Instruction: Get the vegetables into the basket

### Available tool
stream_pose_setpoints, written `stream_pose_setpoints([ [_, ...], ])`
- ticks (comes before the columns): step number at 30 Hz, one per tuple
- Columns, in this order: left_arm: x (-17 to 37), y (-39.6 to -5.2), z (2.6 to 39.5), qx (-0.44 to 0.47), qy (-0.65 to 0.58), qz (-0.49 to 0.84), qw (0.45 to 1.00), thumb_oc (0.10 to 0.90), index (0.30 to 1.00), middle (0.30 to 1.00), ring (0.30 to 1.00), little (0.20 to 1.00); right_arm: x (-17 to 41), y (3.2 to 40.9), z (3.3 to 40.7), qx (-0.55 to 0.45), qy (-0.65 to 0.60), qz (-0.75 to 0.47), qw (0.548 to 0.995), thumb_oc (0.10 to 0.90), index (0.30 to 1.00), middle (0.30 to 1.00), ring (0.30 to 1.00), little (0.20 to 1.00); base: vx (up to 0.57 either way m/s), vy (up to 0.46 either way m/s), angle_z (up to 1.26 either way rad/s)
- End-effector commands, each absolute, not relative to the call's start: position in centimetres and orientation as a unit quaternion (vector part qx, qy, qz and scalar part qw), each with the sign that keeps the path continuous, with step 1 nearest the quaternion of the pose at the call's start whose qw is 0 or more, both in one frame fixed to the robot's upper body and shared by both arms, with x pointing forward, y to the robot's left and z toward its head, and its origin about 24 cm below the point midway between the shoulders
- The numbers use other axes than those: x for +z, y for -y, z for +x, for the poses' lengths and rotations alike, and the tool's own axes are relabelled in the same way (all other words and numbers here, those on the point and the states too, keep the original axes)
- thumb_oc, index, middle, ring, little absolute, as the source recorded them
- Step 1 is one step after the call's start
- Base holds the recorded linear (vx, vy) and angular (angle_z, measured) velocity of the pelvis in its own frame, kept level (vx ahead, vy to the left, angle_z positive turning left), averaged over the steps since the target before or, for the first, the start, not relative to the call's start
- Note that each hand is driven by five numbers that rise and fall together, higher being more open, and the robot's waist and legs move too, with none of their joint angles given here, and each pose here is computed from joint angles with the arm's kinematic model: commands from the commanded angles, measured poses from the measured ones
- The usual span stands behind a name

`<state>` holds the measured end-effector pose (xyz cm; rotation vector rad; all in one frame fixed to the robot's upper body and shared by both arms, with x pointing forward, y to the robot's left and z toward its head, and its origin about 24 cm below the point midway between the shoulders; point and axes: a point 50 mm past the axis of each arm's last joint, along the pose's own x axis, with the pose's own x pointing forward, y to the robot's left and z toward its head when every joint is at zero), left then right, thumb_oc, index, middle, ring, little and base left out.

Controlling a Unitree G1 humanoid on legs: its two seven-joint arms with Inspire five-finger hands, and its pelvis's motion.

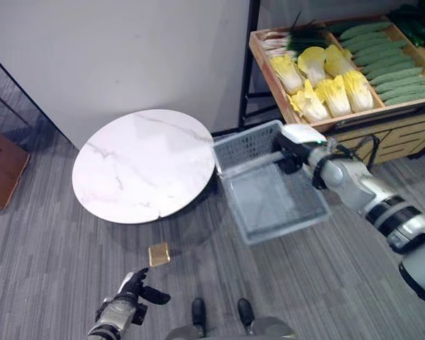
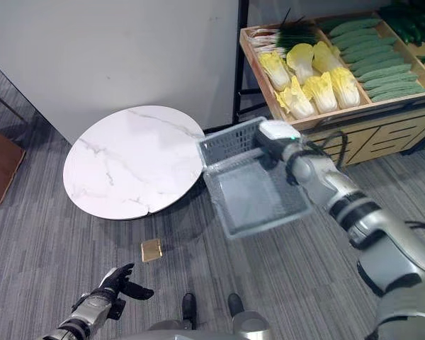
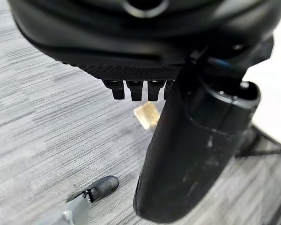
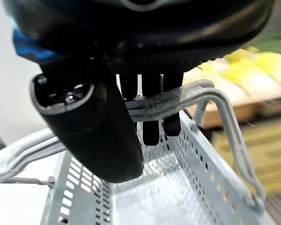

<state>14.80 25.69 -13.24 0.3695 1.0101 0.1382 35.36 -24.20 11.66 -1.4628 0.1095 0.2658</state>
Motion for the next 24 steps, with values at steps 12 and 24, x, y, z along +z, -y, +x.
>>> stream_pose_setpoints([
  [12, -14.4, -28.4, 9.6, 0.115, -0.559, 0.199, 0.796, 0.900, 1.000, 1.000, 1.000, 1.000, 6.5, 31.5, 31.7, 0.038, -0.163, -0.670, 0.723, 0.400, 0.300, 0.300, 0.300, 0.300, 0.00, -0.015, 0.05],
  [24, -15.2, -27.6, 8.2, 0.109, -0.589, 0.198, 0.776, 0.900, 1.000, 1.000, 1.000, 1.000, -4.5, 34.1, 23.6, 0.061, -0.384, -0.622, 0.680, 0.400, 0.300, 0.300, 0.300, 0.300, 0.00, -0.012, 0.04],
])
